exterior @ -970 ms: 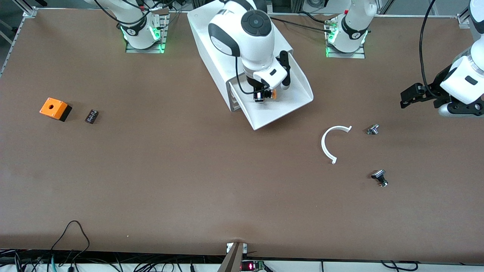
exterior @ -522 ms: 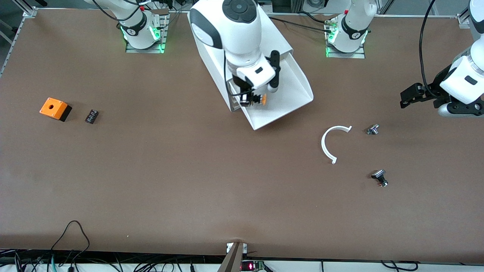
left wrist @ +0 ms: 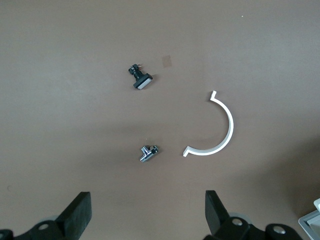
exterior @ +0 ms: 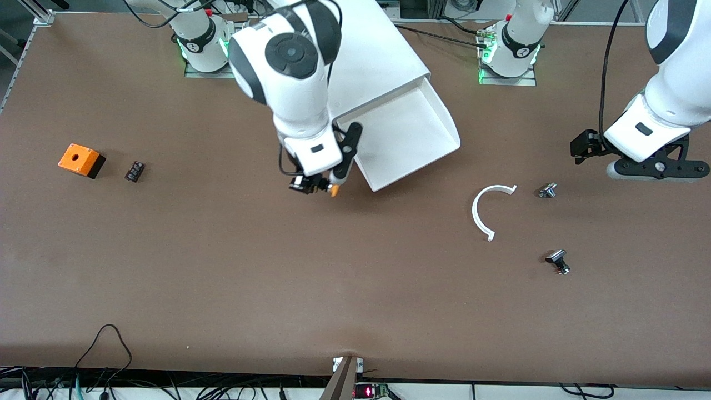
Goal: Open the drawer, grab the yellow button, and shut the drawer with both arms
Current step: 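Grasp the yellow push button and lift it with the right gripper, then carry the button out with the right gripper while the left gripper reaches the drawer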
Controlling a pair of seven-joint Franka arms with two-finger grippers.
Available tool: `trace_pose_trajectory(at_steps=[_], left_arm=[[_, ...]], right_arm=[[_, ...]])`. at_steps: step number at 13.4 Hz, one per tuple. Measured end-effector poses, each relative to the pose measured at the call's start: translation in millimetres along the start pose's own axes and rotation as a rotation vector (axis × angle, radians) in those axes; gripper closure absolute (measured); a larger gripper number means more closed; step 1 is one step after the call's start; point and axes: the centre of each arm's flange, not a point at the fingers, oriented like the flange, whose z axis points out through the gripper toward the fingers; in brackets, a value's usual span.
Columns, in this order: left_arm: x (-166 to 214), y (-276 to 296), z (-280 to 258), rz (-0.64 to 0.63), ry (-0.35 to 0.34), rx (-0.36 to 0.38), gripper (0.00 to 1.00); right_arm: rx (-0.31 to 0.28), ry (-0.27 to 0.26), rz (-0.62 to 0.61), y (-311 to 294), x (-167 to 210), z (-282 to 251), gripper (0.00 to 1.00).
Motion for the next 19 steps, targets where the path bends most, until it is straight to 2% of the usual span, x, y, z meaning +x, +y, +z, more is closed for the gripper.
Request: trace_pose_trajectory(at_steps=[2, 3, 8, 11, 15, 19], left_arm=[[1, 4, 1, -0.007, 0.000, -0.034, 0.00], [2, 8, 0, -0.021, 0.008, -0.067, 0.00], [13, 33, 9, -0.206, 0.037, -0.176, 0.00], [27, 74, 39, -0.269, 0.060, -0.227, 0.00], [47, 142, 91, -0.343, 0.105, -0.269, 0.00], [48, 177, 148, -0.399, 0.162, -0.308, 0.00]], right_arm=[[0.008, -0.058, 0.053, 22, -24, 26, 0.59], [0.017, -0.069, 0.086, 35, -36, 35, 0.59], [0.063, -0.077, 0.296, 108, -114, 70, 0.59], [0.062, -0.117, 0.419, 137, -170, 118, 0.59], [0.076, -0.169, 0.557, 147, -240, 186, 0.59], [0.081, -0.163, 0.654, 140, -319, 241, 0.59]])
